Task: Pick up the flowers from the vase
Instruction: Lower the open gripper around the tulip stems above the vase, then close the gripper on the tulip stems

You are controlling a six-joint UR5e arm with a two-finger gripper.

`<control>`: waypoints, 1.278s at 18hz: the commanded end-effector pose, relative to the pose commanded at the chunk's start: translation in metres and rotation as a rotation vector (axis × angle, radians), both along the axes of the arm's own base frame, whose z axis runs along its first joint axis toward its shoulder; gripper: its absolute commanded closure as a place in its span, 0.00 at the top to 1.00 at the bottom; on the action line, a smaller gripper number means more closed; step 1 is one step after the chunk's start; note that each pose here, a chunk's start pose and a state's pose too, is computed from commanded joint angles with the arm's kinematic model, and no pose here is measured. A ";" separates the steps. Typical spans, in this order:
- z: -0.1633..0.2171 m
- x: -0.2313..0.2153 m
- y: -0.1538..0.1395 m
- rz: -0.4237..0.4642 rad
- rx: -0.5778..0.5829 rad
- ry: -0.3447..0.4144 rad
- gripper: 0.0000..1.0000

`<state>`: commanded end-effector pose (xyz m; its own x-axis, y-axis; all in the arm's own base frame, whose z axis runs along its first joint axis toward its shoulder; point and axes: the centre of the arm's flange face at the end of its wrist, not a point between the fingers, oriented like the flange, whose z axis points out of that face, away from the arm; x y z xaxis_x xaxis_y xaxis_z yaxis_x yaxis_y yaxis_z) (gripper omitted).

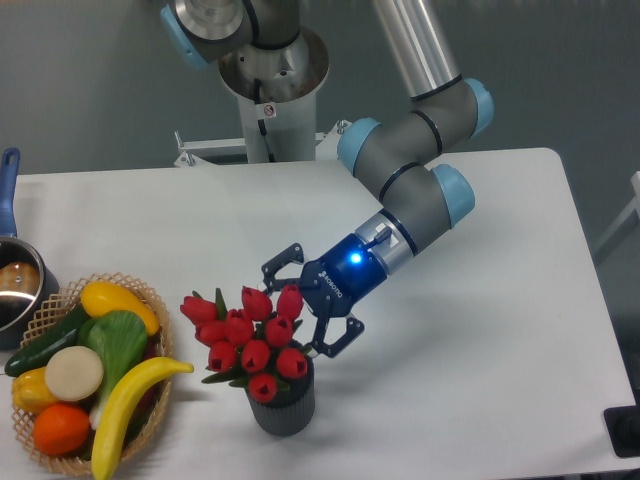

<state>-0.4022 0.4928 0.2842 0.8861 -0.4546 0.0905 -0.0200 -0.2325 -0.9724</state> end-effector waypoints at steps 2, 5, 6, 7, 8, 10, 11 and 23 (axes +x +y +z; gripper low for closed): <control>0.005 -0.004 0.001 0.002 0.007 0.012 0.00; 0.010 -0.009 0.002 0.005 -0.001 0.039 0.00; 0.012 -0.009 0.002 0.006 -0.006 0.044 0.00; 0.013 -0.009 0.002 0.007 -0.008 0.044 0.00; 0.014 -0.009 0.001 0.009 -0.008 0.044 0.00; 0.016 -0.010 -0.001 0.014 -0.008 0.045 0.00; 0.018 -0.011 -0.002 0.016 -0.007 0.043 0.00; 0.066 -0.015 0.007 0.009 0.063 0.069 0.00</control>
<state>-0.4170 0.4995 0.3503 0.8934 -0.4493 0.0002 -0.0857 -0.1710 -0.9815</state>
